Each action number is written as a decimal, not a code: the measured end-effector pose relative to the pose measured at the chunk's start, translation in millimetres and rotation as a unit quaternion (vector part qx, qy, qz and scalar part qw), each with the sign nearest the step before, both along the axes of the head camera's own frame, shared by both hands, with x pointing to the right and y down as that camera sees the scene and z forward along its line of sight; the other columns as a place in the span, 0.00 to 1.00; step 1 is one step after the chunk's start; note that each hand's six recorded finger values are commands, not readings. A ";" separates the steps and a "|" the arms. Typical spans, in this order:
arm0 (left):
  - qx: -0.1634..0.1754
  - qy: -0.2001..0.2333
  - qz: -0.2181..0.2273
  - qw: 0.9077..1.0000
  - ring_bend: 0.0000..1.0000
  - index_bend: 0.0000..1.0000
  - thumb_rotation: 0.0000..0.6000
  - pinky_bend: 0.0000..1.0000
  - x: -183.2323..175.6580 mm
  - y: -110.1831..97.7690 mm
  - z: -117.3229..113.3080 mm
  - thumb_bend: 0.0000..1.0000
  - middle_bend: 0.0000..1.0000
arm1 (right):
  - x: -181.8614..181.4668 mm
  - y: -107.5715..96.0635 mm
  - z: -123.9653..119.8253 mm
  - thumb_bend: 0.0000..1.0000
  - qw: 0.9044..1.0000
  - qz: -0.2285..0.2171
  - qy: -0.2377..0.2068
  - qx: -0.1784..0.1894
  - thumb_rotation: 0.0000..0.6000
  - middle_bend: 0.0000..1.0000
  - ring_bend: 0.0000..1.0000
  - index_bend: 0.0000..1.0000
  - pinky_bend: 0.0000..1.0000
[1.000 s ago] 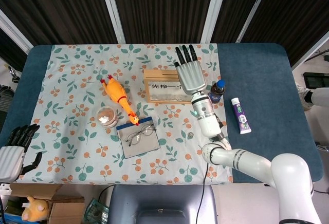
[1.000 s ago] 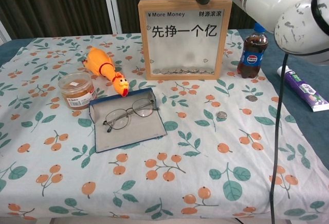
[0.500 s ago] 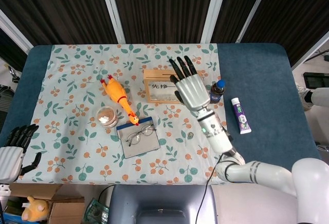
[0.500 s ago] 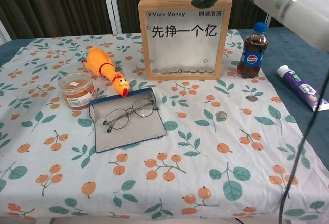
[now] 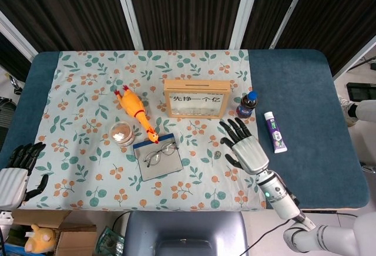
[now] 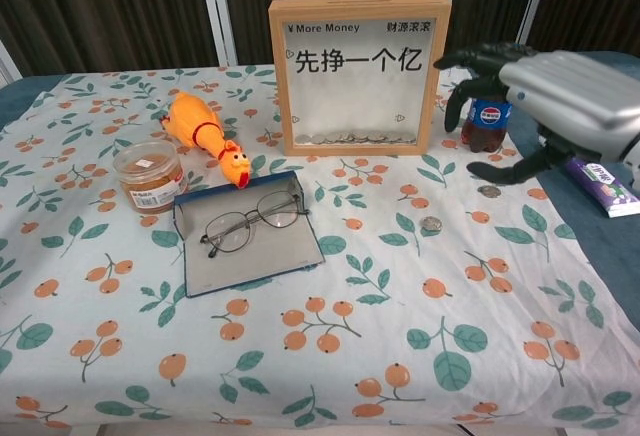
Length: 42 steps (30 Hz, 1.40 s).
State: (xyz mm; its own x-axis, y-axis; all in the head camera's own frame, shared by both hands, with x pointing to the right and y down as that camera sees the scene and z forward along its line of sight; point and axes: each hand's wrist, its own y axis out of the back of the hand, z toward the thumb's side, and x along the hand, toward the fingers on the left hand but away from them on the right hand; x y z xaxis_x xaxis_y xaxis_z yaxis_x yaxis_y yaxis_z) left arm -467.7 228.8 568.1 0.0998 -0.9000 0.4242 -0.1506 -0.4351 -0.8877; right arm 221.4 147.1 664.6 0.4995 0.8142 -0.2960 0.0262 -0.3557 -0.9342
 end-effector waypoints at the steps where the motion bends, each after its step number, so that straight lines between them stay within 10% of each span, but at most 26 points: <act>1: 0.000 0.000 0.000 1.000 0.01 0.00 1.00 0.01 -0.2 0.0 -0.2 0.45 0.07 | 1.5 3.7 8.2 0.45 1.000 -0.002 0.005 -0.004 1.00 0.19 0.00 0.56 0.07; 21: 0.003 0.005 -0.005 1.000 0.01 0.00 1.00 0.01 -5.1 0.3 -3.6 0.45 0.07 | -5.4 19.3 90.8 0.51 0.997 -0.009 0.054 -0.062 1.00 0.19 0.00 0.60 0.07; 42: 0.003 0.005 -0.005 1.000 0.01 0.00 1.00 0.01 -5.3 -0.2 -3.6 0.45 0.07 | -6.0 14.5 99.9 0.51 0.994 -0.011 0.075 -0.076 1.00 0.19 0.00 0.58 0.07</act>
State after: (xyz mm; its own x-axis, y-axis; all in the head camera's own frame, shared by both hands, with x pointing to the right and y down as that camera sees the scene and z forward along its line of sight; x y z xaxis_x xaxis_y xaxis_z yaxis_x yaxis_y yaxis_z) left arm -472.9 228.5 564.5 0.0944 -0.9036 0.4178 -0.1647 -0.4280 -0.8886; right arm 215.4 161.6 764.5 0.4581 0.7435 -0.4872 -0.1194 -0.4916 -0.8626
